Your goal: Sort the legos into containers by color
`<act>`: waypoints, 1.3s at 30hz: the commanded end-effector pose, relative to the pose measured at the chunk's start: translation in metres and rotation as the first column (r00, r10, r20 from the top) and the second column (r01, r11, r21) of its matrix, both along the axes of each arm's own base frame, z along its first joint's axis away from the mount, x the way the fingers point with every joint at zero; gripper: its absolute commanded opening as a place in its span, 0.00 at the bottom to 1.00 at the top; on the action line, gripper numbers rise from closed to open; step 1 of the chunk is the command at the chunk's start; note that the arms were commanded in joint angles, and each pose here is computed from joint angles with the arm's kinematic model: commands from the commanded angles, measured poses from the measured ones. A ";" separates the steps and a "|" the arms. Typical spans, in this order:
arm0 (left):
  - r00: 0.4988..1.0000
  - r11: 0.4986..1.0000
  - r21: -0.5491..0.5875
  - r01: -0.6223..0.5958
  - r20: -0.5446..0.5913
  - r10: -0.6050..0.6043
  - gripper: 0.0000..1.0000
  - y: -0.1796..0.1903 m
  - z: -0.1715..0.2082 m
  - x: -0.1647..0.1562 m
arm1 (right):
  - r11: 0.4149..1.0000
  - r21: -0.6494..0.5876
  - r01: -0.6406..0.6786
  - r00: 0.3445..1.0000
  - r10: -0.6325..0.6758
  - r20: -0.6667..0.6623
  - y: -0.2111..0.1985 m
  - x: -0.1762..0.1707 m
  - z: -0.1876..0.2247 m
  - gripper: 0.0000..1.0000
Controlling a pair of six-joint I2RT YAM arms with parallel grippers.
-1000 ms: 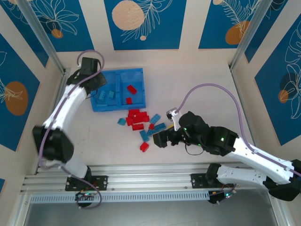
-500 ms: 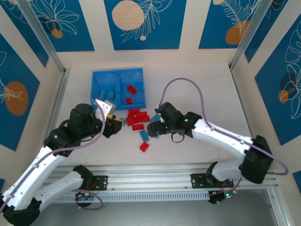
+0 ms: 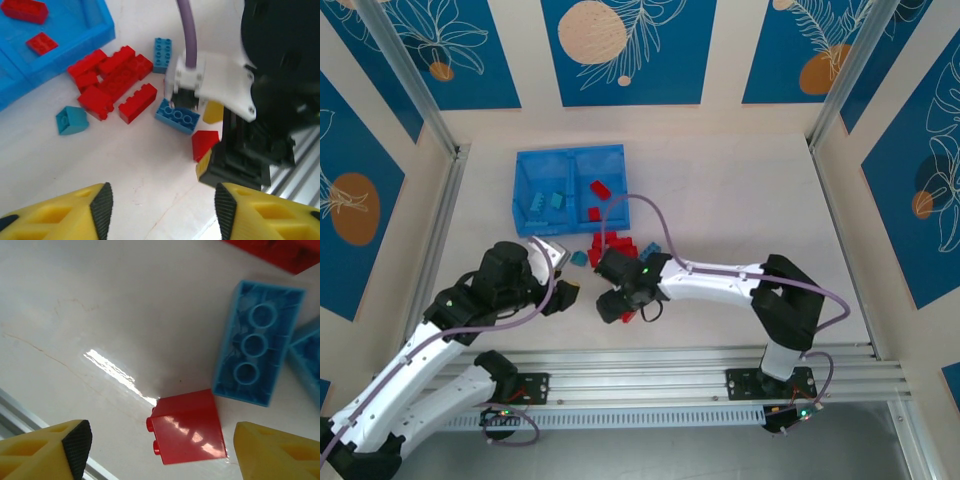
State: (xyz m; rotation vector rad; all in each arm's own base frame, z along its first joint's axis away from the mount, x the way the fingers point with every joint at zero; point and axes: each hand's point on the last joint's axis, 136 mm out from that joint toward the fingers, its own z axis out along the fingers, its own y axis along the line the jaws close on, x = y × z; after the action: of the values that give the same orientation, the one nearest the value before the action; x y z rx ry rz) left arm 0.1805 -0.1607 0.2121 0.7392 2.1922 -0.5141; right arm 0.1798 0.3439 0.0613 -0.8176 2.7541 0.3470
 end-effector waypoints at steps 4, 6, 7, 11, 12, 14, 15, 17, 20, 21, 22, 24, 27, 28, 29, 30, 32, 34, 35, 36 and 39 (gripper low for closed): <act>0.996 0.998 0.020 -0.051 0.074 0.050 0.62 0.015 0.003 0.001 | 0.996 -0.084 0.007 1.000 -0.007 0.002 -0.006 -0.005 -0.022 0.68; 0.994 0.998 0.021 -0.067 0.086 0.065 0.65 0.018 0.005 0.002 | 0.996 -0.086 0.001 1.000 -0.001 -0.006 -0.005 -0.008 -0.026 0.61; 0.994 0.997 0.022 -0.070 0.091 0.068 0.69 0.019 0.005 0.002 | 0.996 -0.087 0.001 1.000 -0.001 -0.005 -0.005 -0.008 -0.026 0.57; 0.992 0.998 0.018 -0.068 0.107 0.065 0.77 0.020 0.008 0.001 | 0.996 -0.092 -0.005 1.000 0.005 -0.002 -0.004 -0.008 -0.029 0.48; 0.992 0.998 0.016 -0.067 0.111 0.065 0.82 0.020 0.009 0.001 | 0.996 -0.094 -0.007 1.000 0.007 -0.003 -0.004 -0.009 -0.029 0.47; 0.990 0.997 0.015 -0.075 0.122 0.072 0.92 0.022 0.010 0.001 | 0.995 -0.102 -0.012 1.000 0.011 -0.002 -0.004 -0.009 -0.030 0.48; 0.989 0.997 0.011 -0.075 0.128 0.073 0.97 0.023 0.011 0.000 | 0.994 -0.110 -0.013 1.000 0.013 -0.002 -0.005 -0.009 -0.030 0.51; 0.987 0.997 0.011 -0.081 0.138 0.079 1.00 0.025 0.012 0.000 | 0.992 -0.122 -0.021 1.000 0.020 -0.003 -0.006 -0.009 -0.032 0.55; 0.985 0.996 0.009 -0.084 0.152 0.082 1.00 0.026 0.014 0.000 | 0.990 -0.136 -0.029 1.000 0.028 -0.008 -0.006 -0.010 -0.038 0.52; 0.985 0.996 0.010 -0.085 0.154 0.083 1.00 0.027 0.014 0.000 | 0.991 -0.134 -0.027 1.000 0.027 -0.006 -0.005 -0.008 -0.038 0.49; 0.985 0.996 0.011 -0.085 0.155 0.082 1.00 0.027 0.013 0.000 | 0.991 -0.132 -0.027 1.000 0.027 -0.004 -0.003 -0.008 -0.038 0.47; 0.985 0.997 0.010 -0.081 0.155 0.079 1.00 0.026 0.013 0.000 | 0.993 -0.113 -0.025 1.000 0.026 0.006 0.002 -0.005 -0.031 0.41; 0.984 0.997 0.008 -0.081 0.159 0.079 1.00 0.026 0.014 0.000 | 0.998 -0.063 -0.016 0.999 0.019 0.050 0.010 0.001 -0.002 0.35; 0.984 0.997 0.008 -0.080 0.162 0.078 1.00 0.026 0.014 -0.001 | 0.999 -0.033 -0.017 0.997 0.019 0.074 0.013 0.003 0.014 0.35; 0.983 0.997 0.008 -0.079 0.166 0.076 1.00 0.027 0.015 -0.001 | 1.000 -0.003 -0.015 0.995 0.015 0.100 0.015 0.007 0.029 0.35; 0.982 0.997 0.008 -0.082 0.171 0.079 1.00 0.028 0.016 -0.001 | 0.999 0.037 -0.015 0.990 0.010 0.139 0.017 0.012 0.048 0.35; 0.978 0.996 0.008 -0.090 0.187 0.087 1.00 0.030 0.019 0.000 | 0.994 0.109 -0.014 0.977 -0.010 0.214 0.022 0.025 0.082 0.35; 0.971 0.993 0.004 -0.114 0.211 0.110 1.00 0.035 0.023 0.001 | 0.981 0.194 -0.018 0.952 -0.043 0.304 0.028 0.048 0.118 0.35; 0.969 0.993 0.004 -0.120 0.219 0.116 1.00 0.037 0.023 0.001 | 0.976 0.217 -0.016 0.938 -0.061 0.342 0.030 0.060 0.131 0.35; 0.965 0.991 0.005 -0.133 0.229 0.129 1.00 0.039 0.024 0.002 | 0.972 0.235 -0.012 0.921 -0.081 0.382 0.031 0.076 0.143 0.35; 0.958 0.986 0.013 -0.168 0.238 0.160 1.00 0.046 0.024 0.003 | 0.967 0.255 0.009 0.862 -0.136 0.488 0.035 0.134 0.164 0.35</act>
State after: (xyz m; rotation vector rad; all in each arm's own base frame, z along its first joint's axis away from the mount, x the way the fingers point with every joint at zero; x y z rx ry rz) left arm 0.1800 -0.1225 0.2363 0.6138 2.0317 -0.3503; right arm 0.2585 0.3797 0.2057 -0.6832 2.3280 0.4797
